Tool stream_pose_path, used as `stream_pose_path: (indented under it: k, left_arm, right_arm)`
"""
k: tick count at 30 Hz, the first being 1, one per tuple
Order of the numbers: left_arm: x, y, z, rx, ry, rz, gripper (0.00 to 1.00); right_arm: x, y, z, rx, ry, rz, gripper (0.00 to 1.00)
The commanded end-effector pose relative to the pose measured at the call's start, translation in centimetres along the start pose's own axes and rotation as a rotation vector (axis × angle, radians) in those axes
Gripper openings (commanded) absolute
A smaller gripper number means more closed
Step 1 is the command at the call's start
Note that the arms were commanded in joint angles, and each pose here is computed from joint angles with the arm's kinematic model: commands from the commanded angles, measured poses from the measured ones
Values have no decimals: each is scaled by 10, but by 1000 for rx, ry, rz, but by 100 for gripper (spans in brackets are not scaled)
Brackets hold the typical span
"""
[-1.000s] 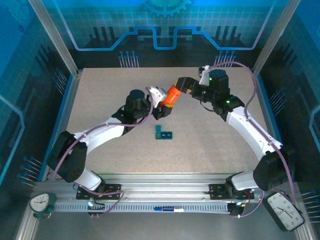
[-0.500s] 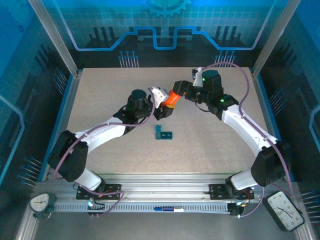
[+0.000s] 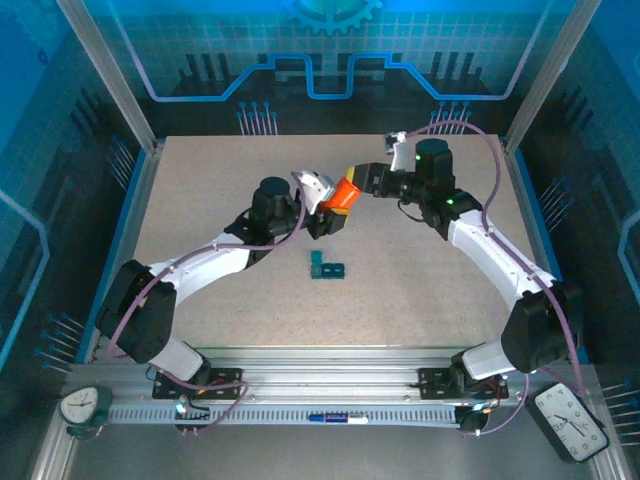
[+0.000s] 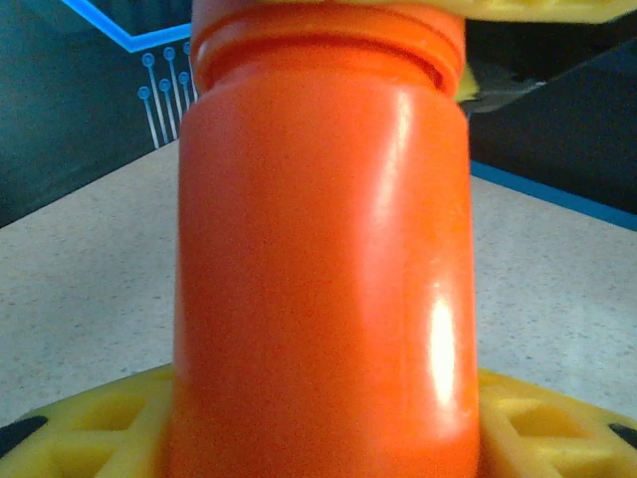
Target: Sort the pills into containers
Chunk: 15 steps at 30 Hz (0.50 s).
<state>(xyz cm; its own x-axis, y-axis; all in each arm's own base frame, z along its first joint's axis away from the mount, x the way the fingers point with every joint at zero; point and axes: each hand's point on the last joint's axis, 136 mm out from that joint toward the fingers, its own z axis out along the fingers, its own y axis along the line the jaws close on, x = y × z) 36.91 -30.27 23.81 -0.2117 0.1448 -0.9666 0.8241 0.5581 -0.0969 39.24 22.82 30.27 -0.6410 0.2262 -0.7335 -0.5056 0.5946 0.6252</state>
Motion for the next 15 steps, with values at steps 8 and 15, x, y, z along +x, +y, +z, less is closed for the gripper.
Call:
stream_pose_path:
  k: [8, 15]
  left_arm:
    - [-23, -16, -15, 123, -70, -61, 0]
    - [-22, -13, -17, 108, -68, -59, 0]
  right_arm:
    - [-48, 3, -42, -131, -179, -208, 27]
    - [-3, -66, -46, 167, -123, -65, 30]
